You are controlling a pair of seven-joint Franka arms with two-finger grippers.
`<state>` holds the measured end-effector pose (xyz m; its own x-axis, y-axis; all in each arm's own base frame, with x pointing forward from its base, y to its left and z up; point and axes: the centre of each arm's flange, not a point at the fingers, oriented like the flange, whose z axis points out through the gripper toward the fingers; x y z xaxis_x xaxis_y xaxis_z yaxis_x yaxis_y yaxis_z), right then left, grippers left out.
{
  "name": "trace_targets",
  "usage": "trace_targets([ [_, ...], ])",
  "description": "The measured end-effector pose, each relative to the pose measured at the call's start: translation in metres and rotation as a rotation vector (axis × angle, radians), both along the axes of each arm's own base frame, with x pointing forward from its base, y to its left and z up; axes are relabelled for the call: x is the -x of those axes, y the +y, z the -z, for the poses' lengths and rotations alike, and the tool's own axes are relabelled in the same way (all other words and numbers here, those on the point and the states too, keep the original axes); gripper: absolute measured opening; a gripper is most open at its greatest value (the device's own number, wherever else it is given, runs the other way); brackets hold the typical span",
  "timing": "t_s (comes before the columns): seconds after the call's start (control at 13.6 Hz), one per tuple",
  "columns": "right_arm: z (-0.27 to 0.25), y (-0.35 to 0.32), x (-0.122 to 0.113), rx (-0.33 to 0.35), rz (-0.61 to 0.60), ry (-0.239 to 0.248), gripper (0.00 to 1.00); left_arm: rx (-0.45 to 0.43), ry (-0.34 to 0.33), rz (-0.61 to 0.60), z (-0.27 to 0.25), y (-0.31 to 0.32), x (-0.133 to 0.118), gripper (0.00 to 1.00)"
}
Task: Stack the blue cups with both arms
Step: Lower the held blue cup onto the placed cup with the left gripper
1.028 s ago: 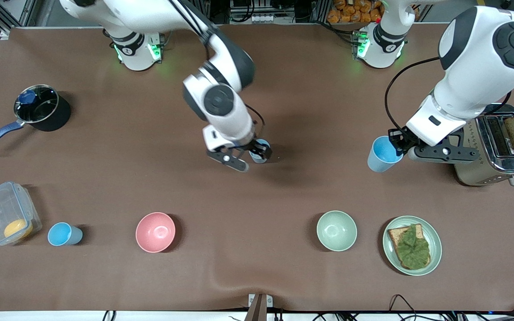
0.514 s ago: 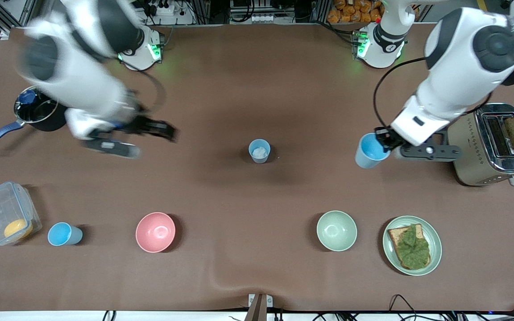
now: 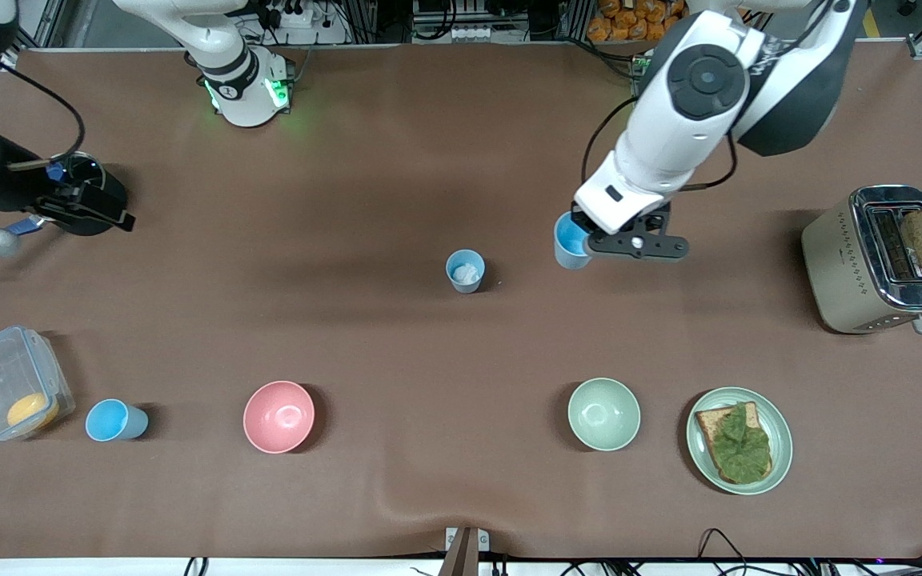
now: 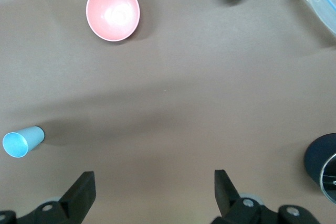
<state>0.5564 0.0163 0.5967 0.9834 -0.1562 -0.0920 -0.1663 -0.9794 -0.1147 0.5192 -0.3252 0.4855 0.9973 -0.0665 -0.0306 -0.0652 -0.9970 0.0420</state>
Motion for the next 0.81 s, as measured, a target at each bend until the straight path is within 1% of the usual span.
trace_targets([
  [0.15,0.0,0.0,0.0,0.005,-0.024,-0.002,1.0,0.015,0.003,-0.025,0.017,-0.023,0.003,0.03],
  [0.37,0.002,-0.009,0.001,0.078,-0.047,0.006,1.0,0.029,0.023,-0.054,0.053,-0.074,0.023,0.03],
  [0.51,0.002,-0.013,0.001,0.112,-0.055,0.006,1.0,0.045,0.027,-0.078,0.075,-0.105,0.037,0.03],
  [0.66,0.003,-0.011,0.001,0.119,-0.063,0.007,1.0,0.05,0.037,-0.083,0.091,-0.125,0.049,0.03],
  [0.81,0.004,-0.006,0.002,0.122,-0.073,0.013,1.0,0.053,0.042,-0.091,0.108,-0.134,0.053,0.03],
])
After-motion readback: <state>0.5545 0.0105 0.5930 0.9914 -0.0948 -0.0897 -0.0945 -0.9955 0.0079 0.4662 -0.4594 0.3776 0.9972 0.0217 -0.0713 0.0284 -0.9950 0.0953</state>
